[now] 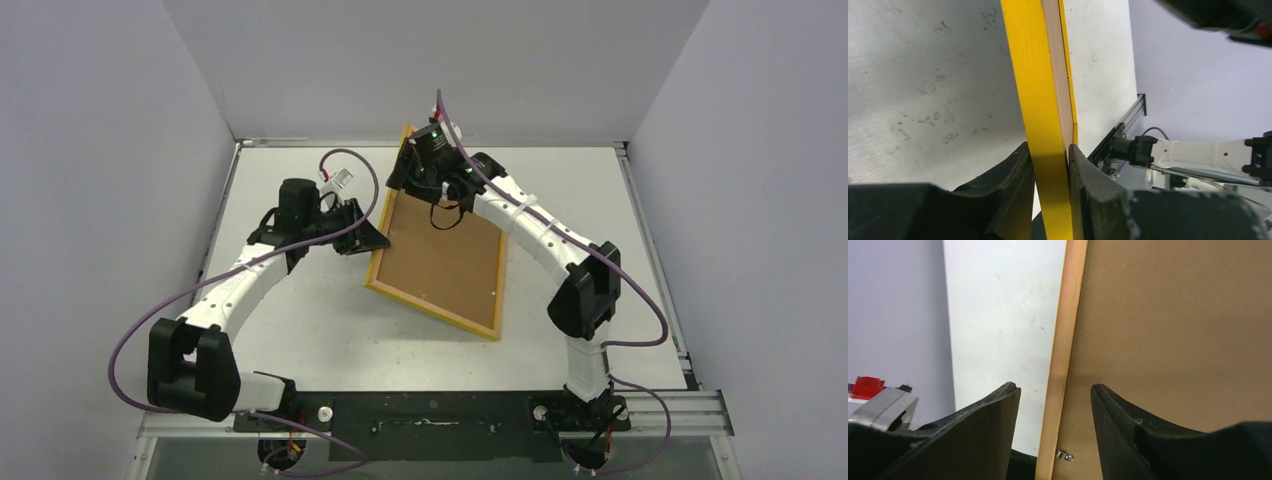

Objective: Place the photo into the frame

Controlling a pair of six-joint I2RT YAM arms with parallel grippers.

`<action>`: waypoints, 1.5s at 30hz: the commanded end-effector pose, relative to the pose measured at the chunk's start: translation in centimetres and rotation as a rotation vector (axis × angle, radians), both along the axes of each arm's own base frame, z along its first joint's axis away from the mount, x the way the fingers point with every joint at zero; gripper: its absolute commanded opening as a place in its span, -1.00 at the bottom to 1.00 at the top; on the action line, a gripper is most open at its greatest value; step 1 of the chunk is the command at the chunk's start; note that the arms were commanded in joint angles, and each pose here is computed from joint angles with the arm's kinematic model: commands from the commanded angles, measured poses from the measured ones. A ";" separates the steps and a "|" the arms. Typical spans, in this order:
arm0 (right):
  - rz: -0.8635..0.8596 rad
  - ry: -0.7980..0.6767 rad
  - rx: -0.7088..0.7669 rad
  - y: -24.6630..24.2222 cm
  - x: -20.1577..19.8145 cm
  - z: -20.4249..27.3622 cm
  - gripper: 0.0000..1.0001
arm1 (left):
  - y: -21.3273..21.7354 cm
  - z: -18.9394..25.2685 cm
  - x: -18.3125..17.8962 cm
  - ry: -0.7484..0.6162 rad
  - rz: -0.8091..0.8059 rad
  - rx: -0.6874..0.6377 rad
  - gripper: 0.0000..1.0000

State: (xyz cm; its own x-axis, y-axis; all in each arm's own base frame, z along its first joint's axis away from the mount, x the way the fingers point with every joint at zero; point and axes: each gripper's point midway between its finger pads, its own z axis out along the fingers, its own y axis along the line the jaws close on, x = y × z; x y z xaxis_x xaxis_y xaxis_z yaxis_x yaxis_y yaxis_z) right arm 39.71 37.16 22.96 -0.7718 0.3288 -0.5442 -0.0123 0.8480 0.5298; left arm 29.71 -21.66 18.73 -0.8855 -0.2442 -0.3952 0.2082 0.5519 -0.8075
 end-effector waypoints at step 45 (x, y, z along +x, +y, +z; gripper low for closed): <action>-0.179 0.107 0.167 -8.9 -4.7 12.4 0.26 | -1.3 22.0 0.3 -1.303 -0.220 0.608 -1.00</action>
State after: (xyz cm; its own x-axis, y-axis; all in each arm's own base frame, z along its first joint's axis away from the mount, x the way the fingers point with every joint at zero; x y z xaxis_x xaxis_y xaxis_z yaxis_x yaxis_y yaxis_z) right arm 37.24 30.47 33.59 -0.7492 0.4850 -0.4512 0.1085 0.7618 0.6387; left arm 29.85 -22.63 33.59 -0.1166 0.3936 -0.9119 0.7876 0.5960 0.1566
